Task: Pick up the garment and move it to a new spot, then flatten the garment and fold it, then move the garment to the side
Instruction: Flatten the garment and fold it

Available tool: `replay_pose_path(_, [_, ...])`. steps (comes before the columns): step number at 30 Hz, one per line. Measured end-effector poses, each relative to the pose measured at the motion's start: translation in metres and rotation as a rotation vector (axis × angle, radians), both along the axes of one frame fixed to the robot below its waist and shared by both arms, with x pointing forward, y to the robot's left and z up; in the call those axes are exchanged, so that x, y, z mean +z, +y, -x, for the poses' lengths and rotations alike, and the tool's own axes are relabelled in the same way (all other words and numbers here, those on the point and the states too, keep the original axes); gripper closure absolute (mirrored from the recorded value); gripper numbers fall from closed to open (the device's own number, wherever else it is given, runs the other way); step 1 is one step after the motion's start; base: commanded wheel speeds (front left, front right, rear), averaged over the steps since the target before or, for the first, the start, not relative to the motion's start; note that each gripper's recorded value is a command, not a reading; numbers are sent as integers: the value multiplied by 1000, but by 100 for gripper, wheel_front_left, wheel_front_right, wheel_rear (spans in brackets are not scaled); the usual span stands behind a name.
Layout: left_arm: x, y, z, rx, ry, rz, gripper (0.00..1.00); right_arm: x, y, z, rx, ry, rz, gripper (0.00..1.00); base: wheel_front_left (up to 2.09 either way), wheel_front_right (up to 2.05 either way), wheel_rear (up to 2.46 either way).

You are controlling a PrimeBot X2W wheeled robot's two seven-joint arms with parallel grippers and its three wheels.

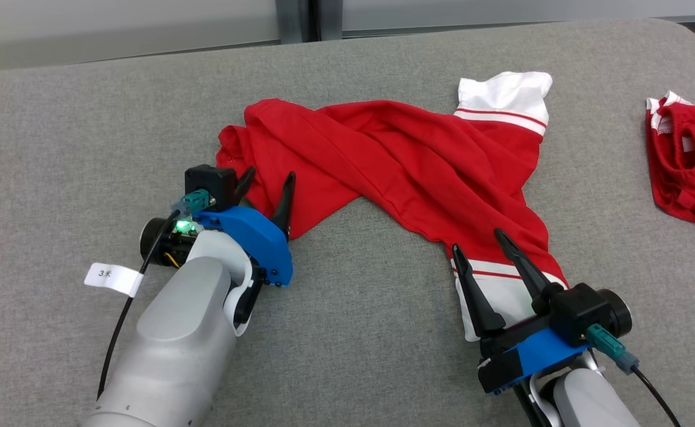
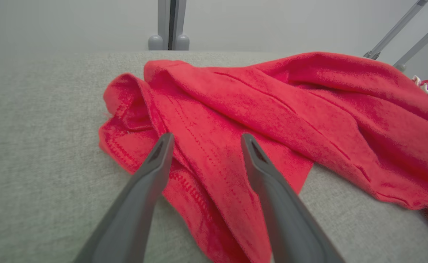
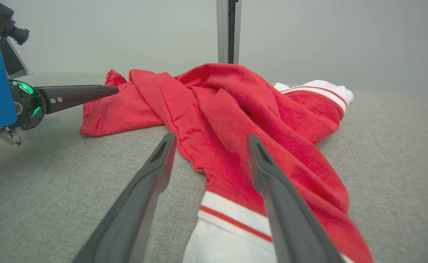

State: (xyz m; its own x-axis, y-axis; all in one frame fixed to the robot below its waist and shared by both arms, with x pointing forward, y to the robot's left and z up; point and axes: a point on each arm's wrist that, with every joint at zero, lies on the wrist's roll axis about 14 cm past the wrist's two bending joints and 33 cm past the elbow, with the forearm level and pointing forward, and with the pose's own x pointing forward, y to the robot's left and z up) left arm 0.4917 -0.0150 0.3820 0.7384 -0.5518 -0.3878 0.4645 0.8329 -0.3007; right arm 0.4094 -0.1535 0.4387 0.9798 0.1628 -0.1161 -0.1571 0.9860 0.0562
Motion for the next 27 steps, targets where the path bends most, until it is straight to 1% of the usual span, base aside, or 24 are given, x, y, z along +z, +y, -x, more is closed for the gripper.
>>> replay_pose_path(3, [-9,-1,5,-6,33,-4,0,-1,0,-1,-1,3,1,0,0,0,0])
replay_pose_path(7, [-8,-1,4,-10,13,1,0,-3,0,-3,2,6,1,0,0,0,0])
replay_pose_path(15, [-15,-1,10,-22,45,-5,0,-4,5,-4,14,11,-1,0,0,0,0])
replay_pose_path(21, [-13,-5,11,-44,37,2,0,-3,4,-5,12,6,-1,0,0,0,0])
replay_pose_path(22, [-12,-5,11,-44,34,4,3,-2,4,-5,11,6,-1,0,0,0,0])
replay_pose_path(23, [-12,-5,11,-47,34,2,30,-3,3,-4,10,6,-1,0,0,0,0])
replay_pose_path(24, [-12,-5,12,-51,33,2,64,-2,3,-4,9,6,-1,0,0,0,0])
replay_pose_path(25, [-11,-6,12,-54,29,6,89,-2,3,-4,8,6,-1,0,0,0,0])
replay_pose_path(26, [-9,-7,12,-56,24,9,100,-2,2,-4,7,6,-1,0,0,0,0])
replay_pose_path(27, [-9,-7,12,-56,24,9,100,-2,2,-4,7,6,-1,0,0,0,0])
